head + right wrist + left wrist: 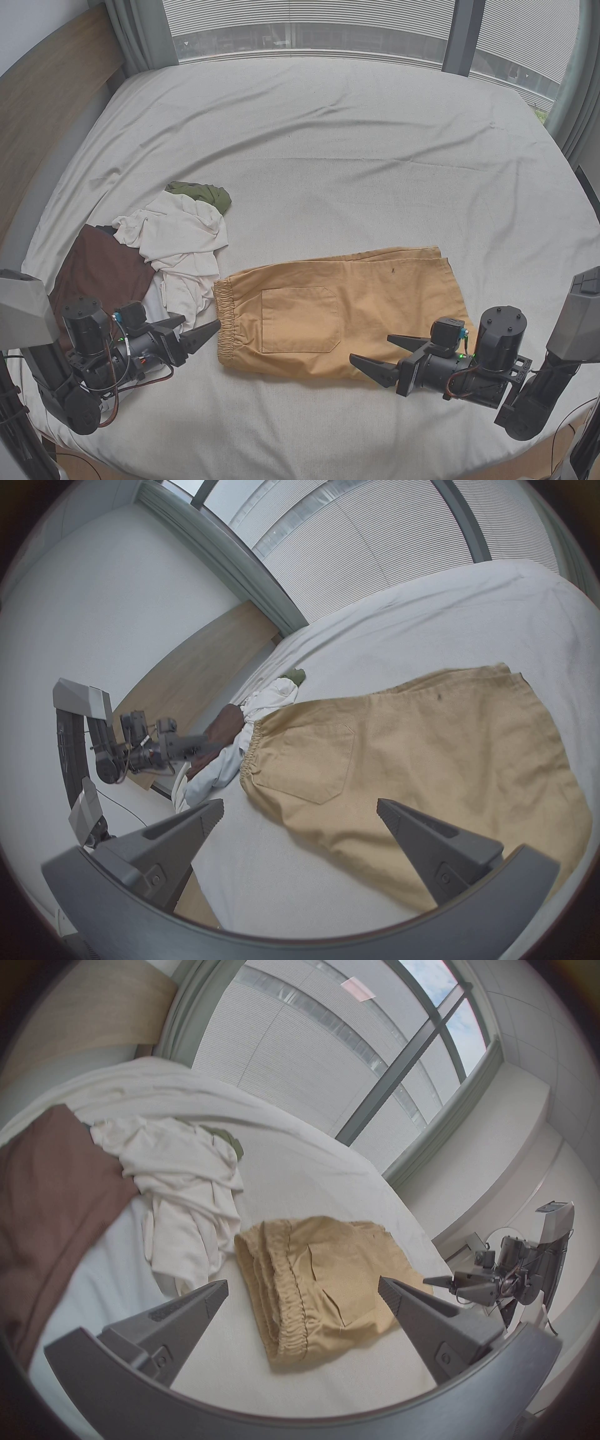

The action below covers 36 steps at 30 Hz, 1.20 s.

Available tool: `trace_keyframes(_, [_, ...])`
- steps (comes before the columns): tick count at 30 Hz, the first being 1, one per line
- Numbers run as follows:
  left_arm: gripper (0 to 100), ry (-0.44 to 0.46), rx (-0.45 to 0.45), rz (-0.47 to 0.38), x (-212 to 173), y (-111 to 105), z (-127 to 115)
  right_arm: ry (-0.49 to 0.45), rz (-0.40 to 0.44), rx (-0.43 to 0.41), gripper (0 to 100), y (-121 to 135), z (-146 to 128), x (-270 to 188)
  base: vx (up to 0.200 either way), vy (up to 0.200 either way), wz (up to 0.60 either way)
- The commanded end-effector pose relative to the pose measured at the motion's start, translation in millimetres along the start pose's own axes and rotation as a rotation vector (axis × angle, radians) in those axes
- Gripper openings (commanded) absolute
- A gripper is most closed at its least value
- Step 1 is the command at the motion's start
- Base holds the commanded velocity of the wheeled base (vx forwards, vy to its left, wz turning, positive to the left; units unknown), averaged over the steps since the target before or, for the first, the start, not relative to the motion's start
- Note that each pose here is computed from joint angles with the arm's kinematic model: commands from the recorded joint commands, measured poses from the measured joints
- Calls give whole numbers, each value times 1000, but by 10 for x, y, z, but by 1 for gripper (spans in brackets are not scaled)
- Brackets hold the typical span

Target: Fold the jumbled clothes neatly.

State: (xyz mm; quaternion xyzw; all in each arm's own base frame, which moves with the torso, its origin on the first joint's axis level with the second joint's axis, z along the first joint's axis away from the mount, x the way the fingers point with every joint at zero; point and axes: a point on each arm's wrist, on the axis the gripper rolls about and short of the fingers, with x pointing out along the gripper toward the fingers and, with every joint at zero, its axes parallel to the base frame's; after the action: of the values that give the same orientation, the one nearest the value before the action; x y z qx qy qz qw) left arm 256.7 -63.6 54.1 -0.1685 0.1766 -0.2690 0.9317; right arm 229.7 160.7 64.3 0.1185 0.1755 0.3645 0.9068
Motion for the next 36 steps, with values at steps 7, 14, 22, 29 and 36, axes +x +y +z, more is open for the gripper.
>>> trace_keyframes(7, [100,65,-120,21,218,108,-196,-46,3,-5,100,-24,112,-18,0,0,0])
trace_keyframes(14, [100,74,-147,72,376,193,-303,-53,-2,-4,100,-44,129,-27,0,0,0])
trace_keyframes(22, [100,82,-215,62,478,129,-358,-77,1,-10,100,-24,200,-75,0,0,0])
trace_keyframes(29, [100,83,-271,61,559,151,-394,-100,5,-14,100,-11,264,-129,0,0,0])
trace_keyframes(36, [100,85,-283,65,710,153,-475,-112,9,-18,100,2,295,-145,0,0,0])
